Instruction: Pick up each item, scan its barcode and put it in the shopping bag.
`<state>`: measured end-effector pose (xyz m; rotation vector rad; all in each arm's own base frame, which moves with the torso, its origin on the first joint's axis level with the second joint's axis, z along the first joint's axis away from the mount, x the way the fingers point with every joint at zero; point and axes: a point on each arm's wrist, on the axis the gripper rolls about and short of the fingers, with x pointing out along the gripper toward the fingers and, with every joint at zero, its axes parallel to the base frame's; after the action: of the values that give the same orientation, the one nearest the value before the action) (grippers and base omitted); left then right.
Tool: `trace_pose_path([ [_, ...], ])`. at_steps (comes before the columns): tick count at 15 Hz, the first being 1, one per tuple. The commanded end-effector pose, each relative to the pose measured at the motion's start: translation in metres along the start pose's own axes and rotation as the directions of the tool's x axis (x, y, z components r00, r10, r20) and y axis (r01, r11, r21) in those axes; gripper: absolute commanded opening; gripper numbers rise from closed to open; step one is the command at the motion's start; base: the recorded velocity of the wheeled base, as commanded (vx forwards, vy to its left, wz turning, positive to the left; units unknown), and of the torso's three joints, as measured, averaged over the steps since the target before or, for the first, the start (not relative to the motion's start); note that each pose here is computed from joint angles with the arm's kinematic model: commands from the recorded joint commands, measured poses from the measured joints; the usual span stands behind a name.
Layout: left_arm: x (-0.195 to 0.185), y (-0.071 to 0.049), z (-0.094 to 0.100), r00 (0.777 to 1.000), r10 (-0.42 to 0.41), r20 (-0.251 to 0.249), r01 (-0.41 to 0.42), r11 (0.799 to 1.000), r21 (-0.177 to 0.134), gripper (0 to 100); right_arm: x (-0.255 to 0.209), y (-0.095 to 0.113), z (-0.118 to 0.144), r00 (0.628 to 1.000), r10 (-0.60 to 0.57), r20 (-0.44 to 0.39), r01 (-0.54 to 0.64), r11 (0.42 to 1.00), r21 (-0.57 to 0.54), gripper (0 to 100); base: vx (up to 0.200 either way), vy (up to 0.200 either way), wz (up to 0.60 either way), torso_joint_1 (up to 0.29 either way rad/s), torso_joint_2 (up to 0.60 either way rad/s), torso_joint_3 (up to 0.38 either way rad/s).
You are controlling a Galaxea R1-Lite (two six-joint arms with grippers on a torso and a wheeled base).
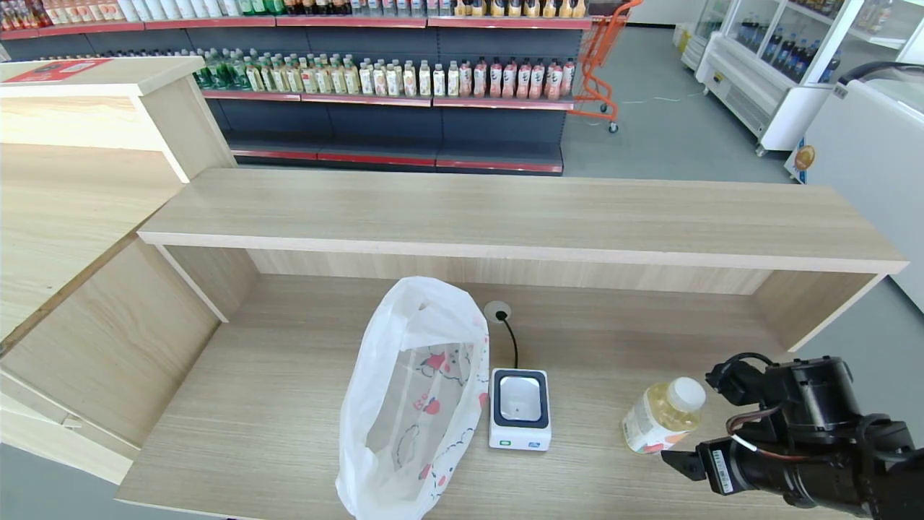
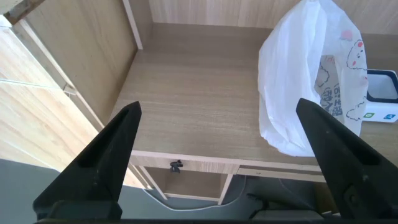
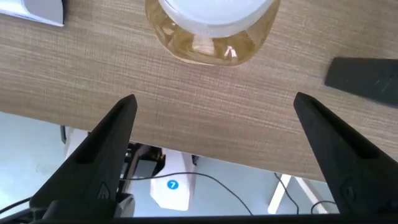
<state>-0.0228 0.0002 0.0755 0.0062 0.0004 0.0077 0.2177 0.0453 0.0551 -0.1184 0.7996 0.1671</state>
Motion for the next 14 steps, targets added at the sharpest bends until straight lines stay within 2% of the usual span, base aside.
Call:
trace_pose_path([
  [1, 0.000, 0.000, 0.000, 1.000, 0.000, 0.000, 0.000, 1.000, 0.000, 100, 0.014, 0.001, -0.008, 0.999, -0.008, -0.050, 0.008, 1.000, -0.013, 100, 0.000, 0.000, 0.00, 0.000, 0.00, 0.000],
  [4, 0.000, 0.000, 0.000, 1.000, 0.000, 0.000, 0.000, 1.000, 0.000, 100, 0.021, 0.002, -0.007, 0.999, -0.015, -0.030, 0.014, 1.000, -0.018, 100, 0.000, 0.000, 0.00, 0.000, 0.00, 0.000],
  [14, 0.000, 0.000, 0.000, 1.000, 0.002, 0.000, -0.002, 1.000, 0.000, 100, 0.060, 0.009, 0.000, 0.988, -0.011, 0.156, 0.015, 1.000, -0.024, 100, 0.000, 0.000, 0.00, 0.000, 0.00, 0.000],
])
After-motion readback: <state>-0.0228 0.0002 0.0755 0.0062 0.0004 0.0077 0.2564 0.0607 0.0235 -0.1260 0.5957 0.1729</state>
